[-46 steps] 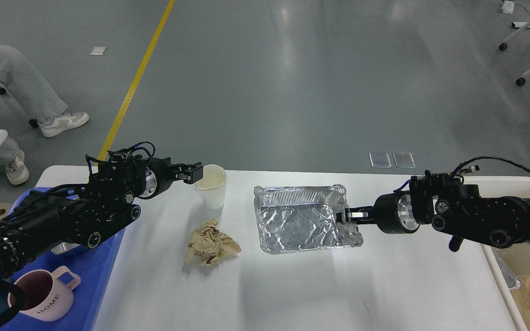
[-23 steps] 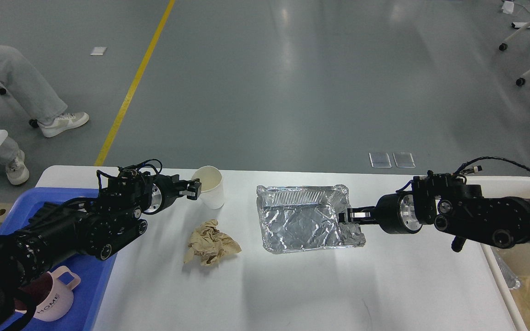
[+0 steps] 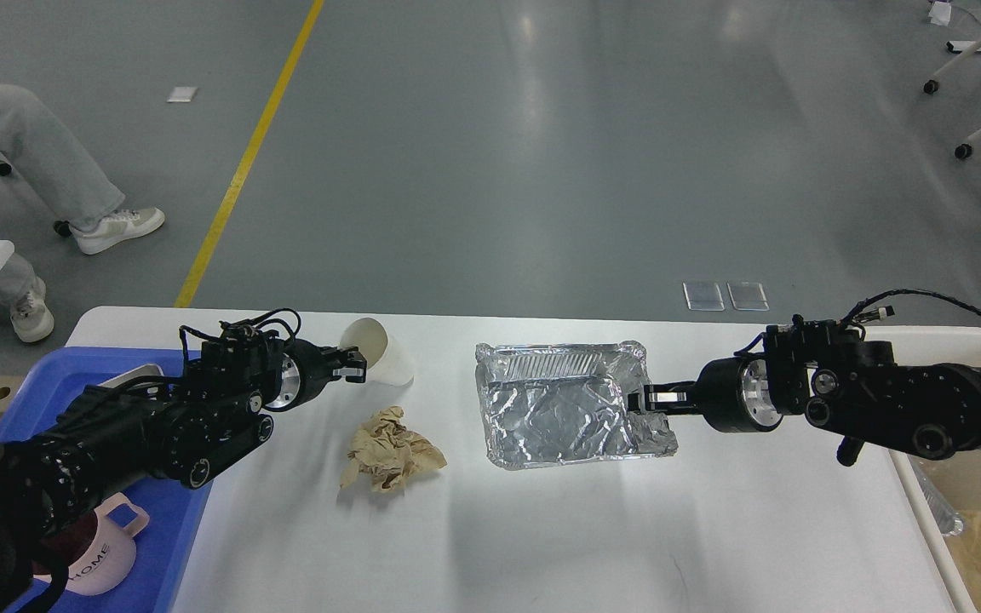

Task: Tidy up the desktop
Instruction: 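Lift the paper cup and lower it into the foil tray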

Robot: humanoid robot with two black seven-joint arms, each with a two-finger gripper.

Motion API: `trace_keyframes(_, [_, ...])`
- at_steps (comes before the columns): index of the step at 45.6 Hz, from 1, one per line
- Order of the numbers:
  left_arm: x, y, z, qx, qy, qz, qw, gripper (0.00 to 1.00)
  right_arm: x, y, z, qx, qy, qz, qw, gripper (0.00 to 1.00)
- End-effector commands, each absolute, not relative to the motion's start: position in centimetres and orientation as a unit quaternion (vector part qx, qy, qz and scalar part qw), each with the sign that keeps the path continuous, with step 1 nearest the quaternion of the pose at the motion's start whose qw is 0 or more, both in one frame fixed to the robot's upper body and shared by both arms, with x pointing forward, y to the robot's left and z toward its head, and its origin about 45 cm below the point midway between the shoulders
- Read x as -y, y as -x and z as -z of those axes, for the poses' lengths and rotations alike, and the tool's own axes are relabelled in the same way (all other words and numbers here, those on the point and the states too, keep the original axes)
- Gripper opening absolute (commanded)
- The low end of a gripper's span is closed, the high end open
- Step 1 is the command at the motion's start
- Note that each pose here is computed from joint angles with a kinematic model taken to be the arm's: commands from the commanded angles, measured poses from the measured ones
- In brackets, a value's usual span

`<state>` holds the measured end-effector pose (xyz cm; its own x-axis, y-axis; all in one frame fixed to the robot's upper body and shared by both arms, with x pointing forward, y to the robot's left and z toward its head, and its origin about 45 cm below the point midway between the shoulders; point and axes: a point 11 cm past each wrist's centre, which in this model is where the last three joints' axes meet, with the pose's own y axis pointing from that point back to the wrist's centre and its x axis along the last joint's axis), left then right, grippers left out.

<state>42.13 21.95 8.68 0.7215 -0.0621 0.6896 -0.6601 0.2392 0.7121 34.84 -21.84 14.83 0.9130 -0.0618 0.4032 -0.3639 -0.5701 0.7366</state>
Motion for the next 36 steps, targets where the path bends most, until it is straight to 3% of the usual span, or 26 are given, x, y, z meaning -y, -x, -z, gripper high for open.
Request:
trace_keyframes(1, [-22.0, -42.2, -8.8, 0.315, -0.582, -0.202, 0.722, 0.01, 21.8, -34.9, -14.9, 0.122, -0.870, -0.170, 0.447, 0.00])
trace_keyframes(12, [-21.5, -44.2, -12.0, 0.305, -0.568, -0.203, 0.737, 0.00, 21.8, -34.9, -14.9, 0.122, -0.870, -0.170, 0.447, 0.00])
trace_keyframes(21, [-24.6, -46.3, -20.5, 0.278, -0.550, -0.183, 0.766, 0.01, 21.8, -34.9, -14.9, 0.122, -0.870, -0.170, 0.447, 0.00])
trace_keyframes(36, [-25.5, -45.7, -34.5, 0.333, -0.503, -0.182, 0.776, 0.02, 21.7, -35.2, -15.3, 0.123, -0.870, -0.174, 0.445, 0.00])
